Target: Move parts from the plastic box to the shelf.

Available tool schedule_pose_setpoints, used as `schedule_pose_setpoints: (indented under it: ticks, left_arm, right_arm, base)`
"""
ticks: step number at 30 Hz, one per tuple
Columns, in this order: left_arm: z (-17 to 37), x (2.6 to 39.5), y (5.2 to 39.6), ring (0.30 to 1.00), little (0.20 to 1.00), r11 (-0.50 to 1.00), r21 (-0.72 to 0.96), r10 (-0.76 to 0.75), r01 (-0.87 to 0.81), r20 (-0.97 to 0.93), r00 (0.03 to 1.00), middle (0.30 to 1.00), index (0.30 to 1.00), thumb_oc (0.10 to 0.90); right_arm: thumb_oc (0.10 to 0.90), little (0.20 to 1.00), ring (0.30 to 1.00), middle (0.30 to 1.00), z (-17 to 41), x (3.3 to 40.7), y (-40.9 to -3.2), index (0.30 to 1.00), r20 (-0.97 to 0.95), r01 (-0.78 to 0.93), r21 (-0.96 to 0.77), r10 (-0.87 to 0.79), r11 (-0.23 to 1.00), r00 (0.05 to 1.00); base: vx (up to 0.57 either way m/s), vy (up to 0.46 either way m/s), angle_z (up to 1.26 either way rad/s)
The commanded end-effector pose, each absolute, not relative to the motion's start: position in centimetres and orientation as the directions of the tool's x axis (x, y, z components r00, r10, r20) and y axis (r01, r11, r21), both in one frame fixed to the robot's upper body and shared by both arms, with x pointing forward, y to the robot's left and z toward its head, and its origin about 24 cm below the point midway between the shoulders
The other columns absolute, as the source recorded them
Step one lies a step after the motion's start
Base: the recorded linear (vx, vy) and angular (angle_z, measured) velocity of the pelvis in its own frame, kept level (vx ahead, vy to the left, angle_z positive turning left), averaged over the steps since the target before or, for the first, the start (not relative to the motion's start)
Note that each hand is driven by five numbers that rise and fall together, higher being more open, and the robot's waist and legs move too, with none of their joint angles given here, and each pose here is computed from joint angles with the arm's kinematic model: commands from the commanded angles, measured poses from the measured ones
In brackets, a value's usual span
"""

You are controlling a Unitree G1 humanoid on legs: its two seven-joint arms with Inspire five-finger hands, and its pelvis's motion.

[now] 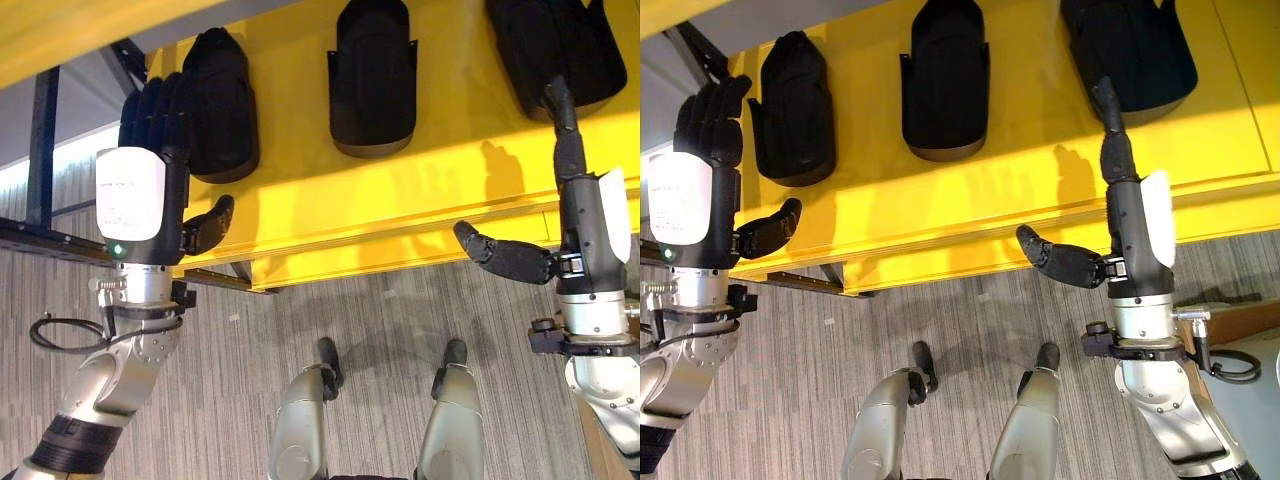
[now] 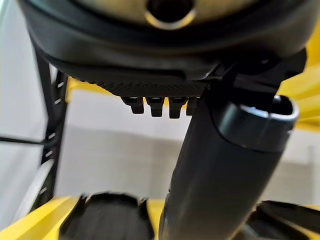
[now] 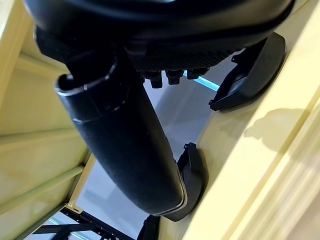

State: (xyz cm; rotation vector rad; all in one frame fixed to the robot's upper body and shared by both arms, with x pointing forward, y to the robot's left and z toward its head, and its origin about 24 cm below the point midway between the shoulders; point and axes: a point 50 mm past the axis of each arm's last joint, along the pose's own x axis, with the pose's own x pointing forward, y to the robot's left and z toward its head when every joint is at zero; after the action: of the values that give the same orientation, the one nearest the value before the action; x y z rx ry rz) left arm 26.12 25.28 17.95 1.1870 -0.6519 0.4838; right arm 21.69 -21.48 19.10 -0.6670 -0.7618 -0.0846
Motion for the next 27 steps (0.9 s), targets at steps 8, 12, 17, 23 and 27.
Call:
schedule_pose_setpoints:
  ticks: [8,12,17,23,27]
  left_arm:
    - [19.6,29.0,26.4,1.0,1.0,0.317,0.695,0.133,-0.645,0.641,0.756,1.0,1.0,0.9]
    - [18.7,29.7,26.5,1.0,1.0,0.341,0.713,0.176,-0.612,0.592,0.787,1.0,1.0,0.9]
    - [17.3,30.5,27.0,1.0,1.0,0.349,0.732,0.242,-0.585,0.532,0.811,1.0,1.0,0.9]
    - [15.7,31.6,28.0,1.0,1.0,0.354,0.752,0.34,-0.556,0.45,0.825,1.0,1.0,0.9]
    - [14.7,31.8,28.9,1.0,1.0,0.353,0.745,0.407,-0.566,0.423,0.81,1.0,1.0,0.9]
  right_arm:
    - [0.9,1.0,1.0,1.0,23.4,20.7,-18.9,1.0,0.776,0.255,-0.512,0.315,0.82,0.546]
    - [0.9,1.0,1.0,1.0,23.5,20.8,-18.7,1.0,0.769,0.242,-0.524,0.332,0.817,0.547]
    - [0.9,1.0,1.0,1.0,23.7,21.0,-18.3,1.0,0.759,0.22,-0.538,0.354,0.814,0.546]
    - [0.9,1.0,1.0,1.0,23.8,21.2,-17.9,1.0,0.75,0.192,-0.55,0.38,0.813,0.541]
    - [0.9,1.0,1.0,1.0,23.8,21.3,-17.7,1.0,0.747,0.182,-0.55,0.383,0.815,0.543]
  base:
    - [0.02,0.052,-0.07]
    - [0.02,0.033,-0.1]
    - [0.02,0.03,-0.07]
    - [0.01,0.011,-0.04]
    - [0.01,-0.002,-0.03]
